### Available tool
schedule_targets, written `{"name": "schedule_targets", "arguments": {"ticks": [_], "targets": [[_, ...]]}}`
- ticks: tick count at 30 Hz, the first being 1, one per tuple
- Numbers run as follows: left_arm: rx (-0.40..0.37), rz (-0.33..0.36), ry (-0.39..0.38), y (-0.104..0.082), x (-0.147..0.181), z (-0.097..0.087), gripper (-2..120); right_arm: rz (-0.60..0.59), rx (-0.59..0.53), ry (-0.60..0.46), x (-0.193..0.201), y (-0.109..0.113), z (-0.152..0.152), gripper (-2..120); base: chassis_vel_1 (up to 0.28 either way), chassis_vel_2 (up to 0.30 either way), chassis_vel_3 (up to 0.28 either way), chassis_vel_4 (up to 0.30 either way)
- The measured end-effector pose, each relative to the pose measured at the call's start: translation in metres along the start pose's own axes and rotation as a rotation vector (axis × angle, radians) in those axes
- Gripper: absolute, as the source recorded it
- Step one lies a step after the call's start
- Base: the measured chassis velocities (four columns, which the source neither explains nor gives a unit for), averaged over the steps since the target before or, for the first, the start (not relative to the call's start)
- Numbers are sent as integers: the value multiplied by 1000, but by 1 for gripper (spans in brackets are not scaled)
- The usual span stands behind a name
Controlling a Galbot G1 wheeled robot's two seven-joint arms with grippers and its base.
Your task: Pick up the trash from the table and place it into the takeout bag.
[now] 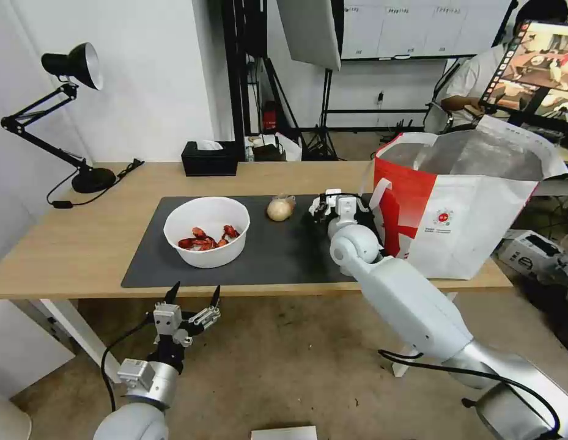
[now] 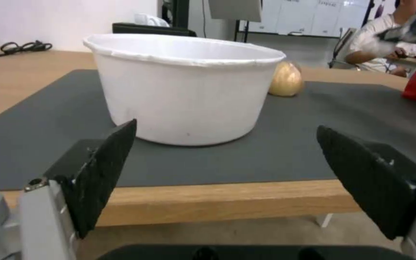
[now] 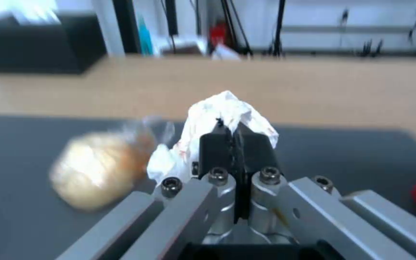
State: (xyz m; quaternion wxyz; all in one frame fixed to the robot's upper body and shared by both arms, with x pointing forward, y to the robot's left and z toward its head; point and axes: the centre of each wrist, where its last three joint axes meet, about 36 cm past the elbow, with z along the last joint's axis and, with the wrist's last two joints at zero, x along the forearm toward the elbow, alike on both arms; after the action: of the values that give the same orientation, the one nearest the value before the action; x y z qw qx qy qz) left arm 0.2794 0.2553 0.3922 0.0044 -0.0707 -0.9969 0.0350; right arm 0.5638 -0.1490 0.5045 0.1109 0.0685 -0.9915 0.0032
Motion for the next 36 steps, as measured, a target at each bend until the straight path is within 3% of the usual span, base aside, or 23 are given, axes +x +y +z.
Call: {"name": "schedule_targets", "arguments": {"ticks": [8, 20, 32, 36], "targets": [[-6, -5, -8, 2, 2, -4, 100, -34, 72, -209, 58, -25, -11, 0, 0, 0, 0, 0], [-5, -3, -4, -1, 4, -4, 100, 6, 161, -435, 121, -55, 11, 0, 0, 0, 0, 0], [-13, 12, -18, -1, 3, -11, 100, 147, 184, -546, 131, -91, -24, 0, 0, 0, 0, 0], [-10, 15, -19, -2, 3, -11, 100, 239, 194, -502, 132, -108, -39, 0, 0, 0, 0, 0]]}}
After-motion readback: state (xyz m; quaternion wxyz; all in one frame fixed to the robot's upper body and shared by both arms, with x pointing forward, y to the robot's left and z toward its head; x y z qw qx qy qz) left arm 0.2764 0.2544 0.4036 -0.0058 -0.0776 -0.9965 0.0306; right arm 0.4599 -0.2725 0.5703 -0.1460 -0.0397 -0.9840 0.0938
